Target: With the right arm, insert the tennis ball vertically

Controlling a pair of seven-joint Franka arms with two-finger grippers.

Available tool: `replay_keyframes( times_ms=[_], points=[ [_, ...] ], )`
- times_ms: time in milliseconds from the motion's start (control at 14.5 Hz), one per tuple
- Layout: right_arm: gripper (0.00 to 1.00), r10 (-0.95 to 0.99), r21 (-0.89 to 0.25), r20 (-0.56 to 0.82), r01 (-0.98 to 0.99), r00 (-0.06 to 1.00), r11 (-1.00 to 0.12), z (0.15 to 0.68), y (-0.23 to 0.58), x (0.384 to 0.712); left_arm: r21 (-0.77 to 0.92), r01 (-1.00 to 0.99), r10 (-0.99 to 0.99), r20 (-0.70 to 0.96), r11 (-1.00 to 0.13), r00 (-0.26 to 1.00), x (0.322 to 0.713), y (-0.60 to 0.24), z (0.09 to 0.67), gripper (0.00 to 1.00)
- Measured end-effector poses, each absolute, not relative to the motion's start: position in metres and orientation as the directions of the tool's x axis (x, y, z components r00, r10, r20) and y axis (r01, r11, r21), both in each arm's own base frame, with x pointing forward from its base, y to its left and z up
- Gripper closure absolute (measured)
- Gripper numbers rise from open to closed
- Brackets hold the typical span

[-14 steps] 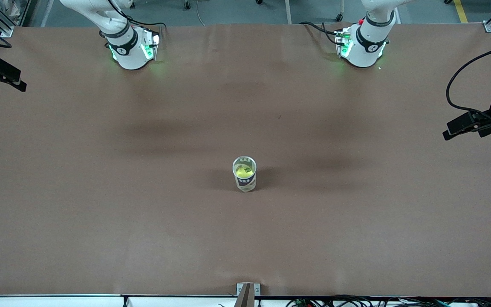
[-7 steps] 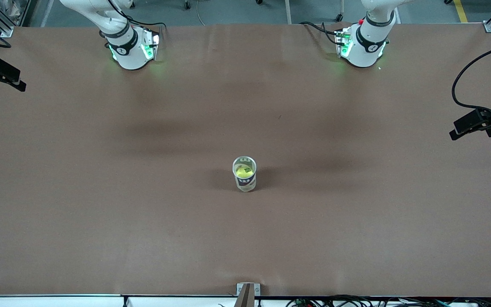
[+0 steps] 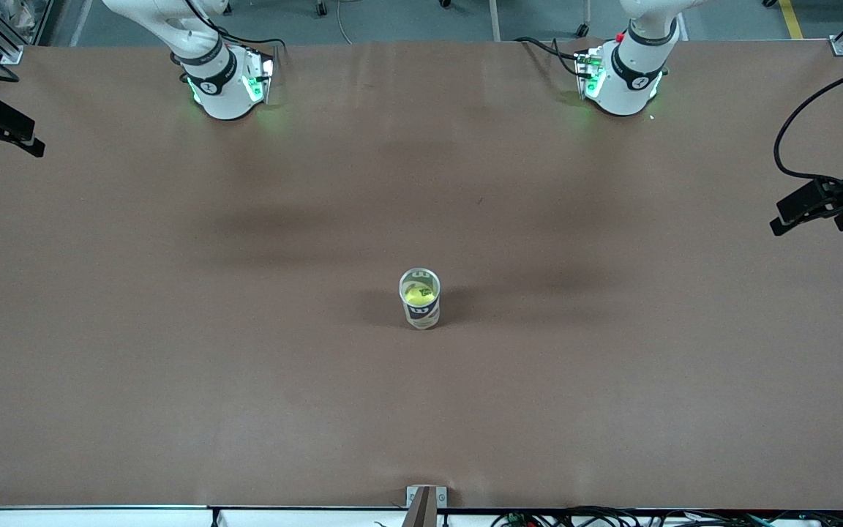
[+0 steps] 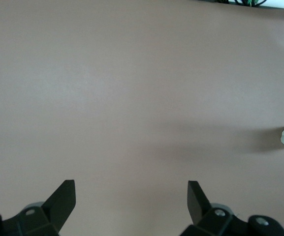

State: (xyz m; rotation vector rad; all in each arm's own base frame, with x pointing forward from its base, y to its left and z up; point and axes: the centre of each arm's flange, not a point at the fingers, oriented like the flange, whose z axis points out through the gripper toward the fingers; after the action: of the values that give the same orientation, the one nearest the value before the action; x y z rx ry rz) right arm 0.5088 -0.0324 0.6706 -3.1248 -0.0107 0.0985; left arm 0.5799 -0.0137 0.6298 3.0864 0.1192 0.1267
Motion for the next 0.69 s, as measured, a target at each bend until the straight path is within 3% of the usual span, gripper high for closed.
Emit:
replay_keyframes(
  times_ms=[692],
  points=[
    [0.0,0.008,-0.015,-0.063,0.007,0.998,-1.0,0.6706,-0.0324,0.5088,0.041,0.064,0.067,0.086,-0.997,0.994,0.5716,-0.0235,0.6306,0.0]
  ],
)
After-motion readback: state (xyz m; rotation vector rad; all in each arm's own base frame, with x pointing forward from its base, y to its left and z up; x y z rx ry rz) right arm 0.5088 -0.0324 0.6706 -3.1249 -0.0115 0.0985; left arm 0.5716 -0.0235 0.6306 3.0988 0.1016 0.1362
